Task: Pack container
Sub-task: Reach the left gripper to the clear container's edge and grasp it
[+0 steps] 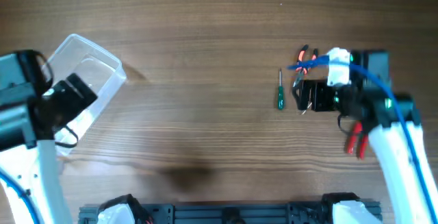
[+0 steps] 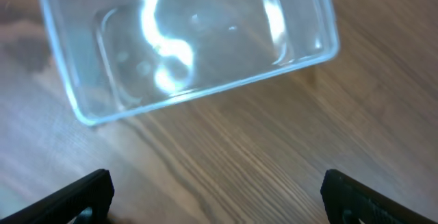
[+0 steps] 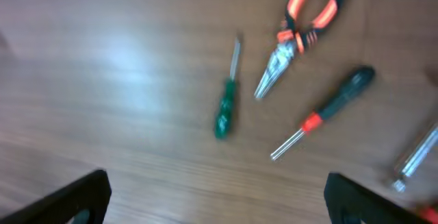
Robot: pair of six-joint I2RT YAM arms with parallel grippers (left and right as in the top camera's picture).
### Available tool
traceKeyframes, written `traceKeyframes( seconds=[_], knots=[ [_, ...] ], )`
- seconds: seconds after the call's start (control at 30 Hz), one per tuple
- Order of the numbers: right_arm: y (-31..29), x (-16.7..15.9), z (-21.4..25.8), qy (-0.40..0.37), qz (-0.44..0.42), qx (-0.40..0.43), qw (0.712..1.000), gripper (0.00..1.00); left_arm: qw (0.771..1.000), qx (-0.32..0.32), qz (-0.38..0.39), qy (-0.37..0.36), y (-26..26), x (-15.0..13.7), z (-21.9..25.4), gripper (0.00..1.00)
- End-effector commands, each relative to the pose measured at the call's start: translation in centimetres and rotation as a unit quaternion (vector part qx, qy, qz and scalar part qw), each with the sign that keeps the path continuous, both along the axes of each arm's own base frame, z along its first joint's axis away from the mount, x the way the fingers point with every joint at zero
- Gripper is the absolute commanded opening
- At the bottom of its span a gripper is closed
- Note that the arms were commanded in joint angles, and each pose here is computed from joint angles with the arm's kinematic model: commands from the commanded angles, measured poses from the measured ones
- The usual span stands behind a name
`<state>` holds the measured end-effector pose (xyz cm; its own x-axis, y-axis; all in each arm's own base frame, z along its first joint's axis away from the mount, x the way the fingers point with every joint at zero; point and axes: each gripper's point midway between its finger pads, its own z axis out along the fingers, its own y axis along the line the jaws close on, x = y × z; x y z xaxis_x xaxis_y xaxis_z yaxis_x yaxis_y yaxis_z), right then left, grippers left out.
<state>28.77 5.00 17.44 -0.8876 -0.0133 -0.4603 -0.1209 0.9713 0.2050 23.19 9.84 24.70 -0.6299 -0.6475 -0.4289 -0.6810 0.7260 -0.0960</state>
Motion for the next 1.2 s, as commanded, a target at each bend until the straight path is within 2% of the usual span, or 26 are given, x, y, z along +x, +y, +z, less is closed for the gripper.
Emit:
traceKeyframes(
  seconds=[0.0,0.2,0.33,0.73,1.17],
  knots=[
    [0.1,1.0,-0.1,0.029,0.023,-0.016,0.999,1.00,0.997,-0.061,0.028,-0.025,-0.1,-0.1,0.4,1.00],
    [0.3,1.3,-0.8,0.041,0.027,-0.009,0.999,1.00,0.992,-0.033,0.120,-0.030,4.6,-1.4,0.5,1.00],
    [0.3,1.3,-0.8,0.040,0.027,-0.010,0.999,1.00,0.981,-0.036,0.187,-0.020,8.8,-2.2,-0.8,1.00],
    [0.3,0.8,-1.0,0.051,0.027,-0.011,0.998,1.00,0.979,-0.084,0.166,0.078,13.6,-0.9,-8.4,1.00],
    [0.2,0.7,-1.1,0.055,0.026,-0.014,0.998,1.00,0.975,-0.090,0.160,0.125,15.1,-0.4,-12.1,1.00]
  ],
)
